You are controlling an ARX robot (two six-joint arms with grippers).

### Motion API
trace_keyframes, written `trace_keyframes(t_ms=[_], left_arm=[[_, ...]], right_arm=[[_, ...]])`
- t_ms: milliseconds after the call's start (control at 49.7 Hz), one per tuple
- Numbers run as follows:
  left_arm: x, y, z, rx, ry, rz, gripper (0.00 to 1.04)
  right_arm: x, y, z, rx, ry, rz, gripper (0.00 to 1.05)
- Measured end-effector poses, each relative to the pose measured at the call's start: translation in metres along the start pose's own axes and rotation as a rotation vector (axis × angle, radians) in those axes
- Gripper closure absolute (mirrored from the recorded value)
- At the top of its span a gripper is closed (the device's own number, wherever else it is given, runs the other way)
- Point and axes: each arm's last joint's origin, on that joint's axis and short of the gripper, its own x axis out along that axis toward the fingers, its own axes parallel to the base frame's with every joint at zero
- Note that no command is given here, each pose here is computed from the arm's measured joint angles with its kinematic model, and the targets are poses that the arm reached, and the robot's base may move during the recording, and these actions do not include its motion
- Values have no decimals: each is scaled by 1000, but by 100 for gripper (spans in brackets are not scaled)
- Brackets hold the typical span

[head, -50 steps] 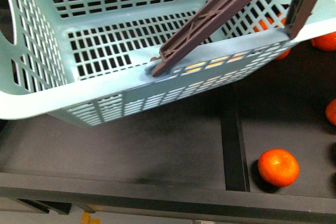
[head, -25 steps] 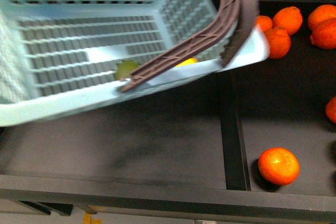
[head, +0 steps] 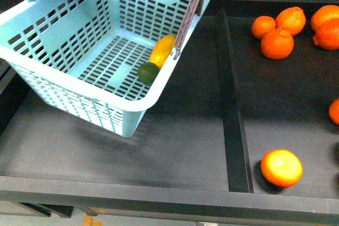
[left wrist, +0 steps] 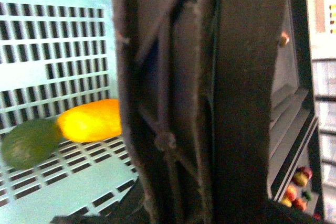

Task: Pick mango and avocado into basket

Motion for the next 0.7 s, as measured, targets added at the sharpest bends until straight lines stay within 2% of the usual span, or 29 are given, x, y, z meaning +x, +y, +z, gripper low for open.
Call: trace_keyframes(t_ms=[181,342,563,704], left_arm=[[20,22,8,-154,-77,40,90],[21,37,9,-250,-61,58,90],[21,57,3,-285,-21,49,90],[9,65,2,-278,-15,57,66]], right_arm=[[0,0,0,0,0,0,9],[0,0,0,0,0,0,9],[0,0,0,0,0,0,9],[0,0,0,0,0,0,9]])
